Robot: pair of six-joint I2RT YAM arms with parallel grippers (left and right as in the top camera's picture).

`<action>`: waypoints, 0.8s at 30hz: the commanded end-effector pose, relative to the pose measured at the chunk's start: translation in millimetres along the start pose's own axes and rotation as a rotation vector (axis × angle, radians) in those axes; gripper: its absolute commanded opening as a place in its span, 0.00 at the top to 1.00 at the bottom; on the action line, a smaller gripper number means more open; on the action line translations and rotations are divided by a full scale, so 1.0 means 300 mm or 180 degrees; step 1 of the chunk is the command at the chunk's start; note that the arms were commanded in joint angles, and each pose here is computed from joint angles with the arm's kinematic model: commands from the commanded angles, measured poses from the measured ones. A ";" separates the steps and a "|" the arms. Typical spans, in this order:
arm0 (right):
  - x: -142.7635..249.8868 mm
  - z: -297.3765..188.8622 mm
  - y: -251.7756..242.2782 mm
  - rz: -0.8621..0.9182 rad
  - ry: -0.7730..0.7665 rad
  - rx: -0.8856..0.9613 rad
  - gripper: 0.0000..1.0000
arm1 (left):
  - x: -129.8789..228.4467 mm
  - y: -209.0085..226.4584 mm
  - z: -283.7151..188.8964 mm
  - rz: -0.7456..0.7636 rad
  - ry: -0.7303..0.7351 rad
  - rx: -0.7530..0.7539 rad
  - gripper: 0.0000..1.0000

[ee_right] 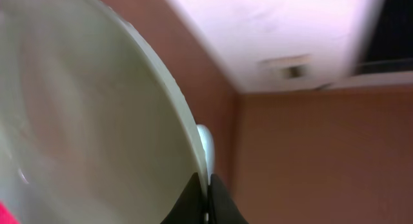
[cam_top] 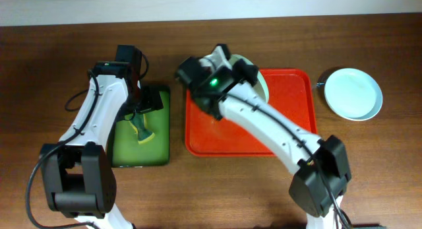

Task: Clean dirty plates on tray and stack at the side
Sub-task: 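Lift the pale green plate with the right gripper onto the plate stack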

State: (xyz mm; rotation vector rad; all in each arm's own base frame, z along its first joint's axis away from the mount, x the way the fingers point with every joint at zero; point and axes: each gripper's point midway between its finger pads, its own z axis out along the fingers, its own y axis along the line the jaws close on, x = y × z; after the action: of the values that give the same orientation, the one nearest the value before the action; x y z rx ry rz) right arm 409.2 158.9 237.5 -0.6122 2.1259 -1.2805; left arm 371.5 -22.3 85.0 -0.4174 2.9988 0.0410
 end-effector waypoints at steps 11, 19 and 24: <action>0.152 0.291 0.128 0.0690 0.0668 -0.2393 0.96 | -0.007 -0.033 -0.030 0.0103 -0.0084 0.0075 0.01; 0.840 0.938 -0.220 0.4087 0.1400 -0.3081 0.96 | -0.007 -0.033 -0.030 0.0103 -0.0084 0.0075 0.01; 1.091 1.075 -0.069 0.4607 0.2135 -0.2667 0.96 | -0.007 -0.034 -0.030 0.0104 -0.0085 0.0075 0.01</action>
State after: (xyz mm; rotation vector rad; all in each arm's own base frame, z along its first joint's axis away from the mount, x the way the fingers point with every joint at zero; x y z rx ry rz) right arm 392.2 -264.4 64.1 1.0821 2.5546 0.3130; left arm 372.4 -28.3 85.1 -0.3940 2.9967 0.0366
